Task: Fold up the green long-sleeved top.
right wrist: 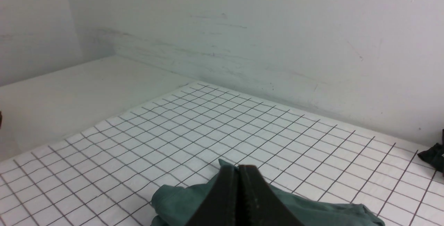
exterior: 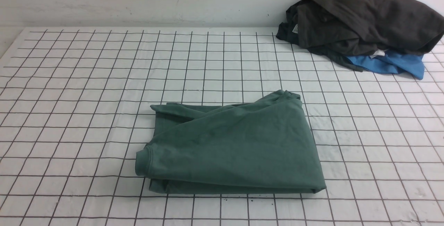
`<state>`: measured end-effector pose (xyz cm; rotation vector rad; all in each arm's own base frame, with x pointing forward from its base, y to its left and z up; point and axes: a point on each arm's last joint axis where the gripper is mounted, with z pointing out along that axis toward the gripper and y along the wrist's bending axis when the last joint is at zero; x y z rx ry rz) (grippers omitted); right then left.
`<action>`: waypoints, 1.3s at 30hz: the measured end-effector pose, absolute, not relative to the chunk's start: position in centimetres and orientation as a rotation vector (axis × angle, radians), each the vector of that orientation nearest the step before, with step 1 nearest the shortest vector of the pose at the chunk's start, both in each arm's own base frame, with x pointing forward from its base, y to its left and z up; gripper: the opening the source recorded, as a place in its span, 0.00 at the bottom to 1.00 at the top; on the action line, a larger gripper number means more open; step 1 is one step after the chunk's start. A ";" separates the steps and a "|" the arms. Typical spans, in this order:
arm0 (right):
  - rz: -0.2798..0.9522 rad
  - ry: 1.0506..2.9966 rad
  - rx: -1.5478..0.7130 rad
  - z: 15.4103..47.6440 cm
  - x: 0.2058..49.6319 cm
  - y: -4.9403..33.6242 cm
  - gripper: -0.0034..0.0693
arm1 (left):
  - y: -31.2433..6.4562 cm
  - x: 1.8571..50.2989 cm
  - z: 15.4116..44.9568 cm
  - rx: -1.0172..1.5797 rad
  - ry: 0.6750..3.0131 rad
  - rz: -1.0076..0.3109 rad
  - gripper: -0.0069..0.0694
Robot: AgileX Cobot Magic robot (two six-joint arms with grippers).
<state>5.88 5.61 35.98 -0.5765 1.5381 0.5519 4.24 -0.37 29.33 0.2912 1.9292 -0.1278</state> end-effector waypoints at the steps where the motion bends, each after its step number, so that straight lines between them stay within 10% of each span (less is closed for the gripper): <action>1: 0.556 1.544 -0.585 35.9 5.8 5.7 0.03 | -0.4 4.2 29.3 0.291 1.929 -0.128 0.13; 10: 0.458 1.513 -0.484 35.2 6.8 4.9 0.03 | -0.4 4.2 29.3 0.291 1.928 -0.130 0.13; 26: 0.125 1.574 0.112 20.0 5.8 0.1 0.03 | -0.4 4.2 29.3 0.290 1.928 -0.133 0.13; 39: 0.037 1.748 0.170 18.2 5.5 -0.4 0.03 | -0.4 4.2 29.3 0.290 1.927 -0.133 0.13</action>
